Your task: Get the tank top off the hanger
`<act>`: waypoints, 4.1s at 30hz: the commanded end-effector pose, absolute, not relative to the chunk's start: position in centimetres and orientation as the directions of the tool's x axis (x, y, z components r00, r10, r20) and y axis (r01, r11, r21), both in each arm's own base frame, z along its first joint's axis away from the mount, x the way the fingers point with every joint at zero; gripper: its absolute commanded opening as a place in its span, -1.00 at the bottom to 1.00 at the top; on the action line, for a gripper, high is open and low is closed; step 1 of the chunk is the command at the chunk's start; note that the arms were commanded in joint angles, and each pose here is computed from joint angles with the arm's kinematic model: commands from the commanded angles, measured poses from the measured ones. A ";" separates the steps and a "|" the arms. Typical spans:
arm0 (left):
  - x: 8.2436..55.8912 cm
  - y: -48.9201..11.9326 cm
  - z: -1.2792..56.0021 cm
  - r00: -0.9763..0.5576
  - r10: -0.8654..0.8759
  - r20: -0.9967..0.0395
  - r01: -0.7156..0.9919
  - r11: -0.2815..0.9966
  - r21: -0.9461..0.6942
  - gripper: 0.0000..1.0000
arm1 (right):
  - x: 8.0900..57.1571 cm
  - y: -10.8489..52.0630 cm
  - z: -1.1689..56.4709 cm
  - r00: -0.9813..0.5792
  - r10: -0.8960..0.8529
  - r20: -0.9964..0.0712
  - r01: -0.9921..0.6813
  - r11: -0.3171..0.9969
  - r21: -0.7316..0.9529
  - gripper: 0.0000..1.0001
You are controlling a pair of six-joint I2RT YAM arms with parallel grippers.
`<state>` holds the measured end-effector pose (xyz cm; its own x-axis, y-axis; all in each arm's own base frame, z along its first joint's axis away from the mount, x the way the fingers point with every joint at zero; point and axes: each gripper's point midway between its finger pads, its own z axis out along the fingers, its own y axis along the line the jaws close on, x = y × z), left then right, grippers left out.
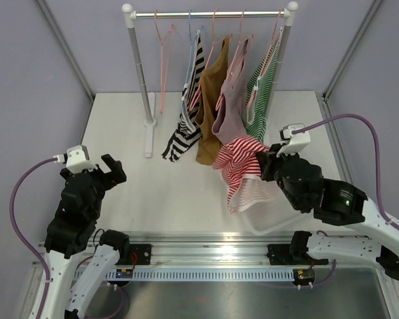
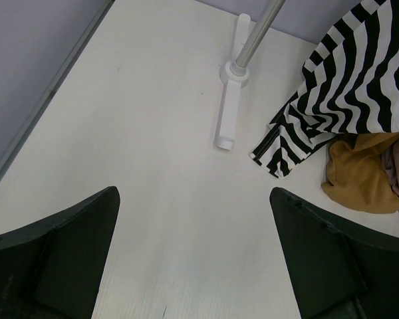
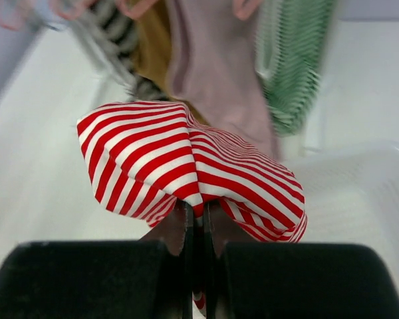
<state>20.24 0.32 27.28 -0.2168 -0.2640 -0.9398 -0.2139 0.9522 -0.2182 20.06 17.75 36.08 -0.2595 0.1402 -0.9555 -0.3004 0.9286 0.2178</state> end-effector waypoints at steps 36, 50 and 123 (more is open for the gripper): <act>27.8 -15.7 47.2 -0.203 -0.230 -0.952 0.429 0.853 -0.298 0.98 | 20.0 15.9 30.8 -0.406 0.230 -0.885 -0.411 0.819 0.401 0.99; 44.5 -21.6 46.1 -0.120 -0.022 -0.993 0.347 0.936 -0.063 0.93 | 14.8 16.2 31.2 -0.469 0.226 -0.854 -0.530 0.701 0.477 0.97; 16.4 -12.3 35.6 -0.361 -0.099 -0.927 0.489 0.826 -0.279 -1.00 | 17.7 30.2 34.7 -0.569 0.257 -0.781 -0.767 0.174 0.617 0.94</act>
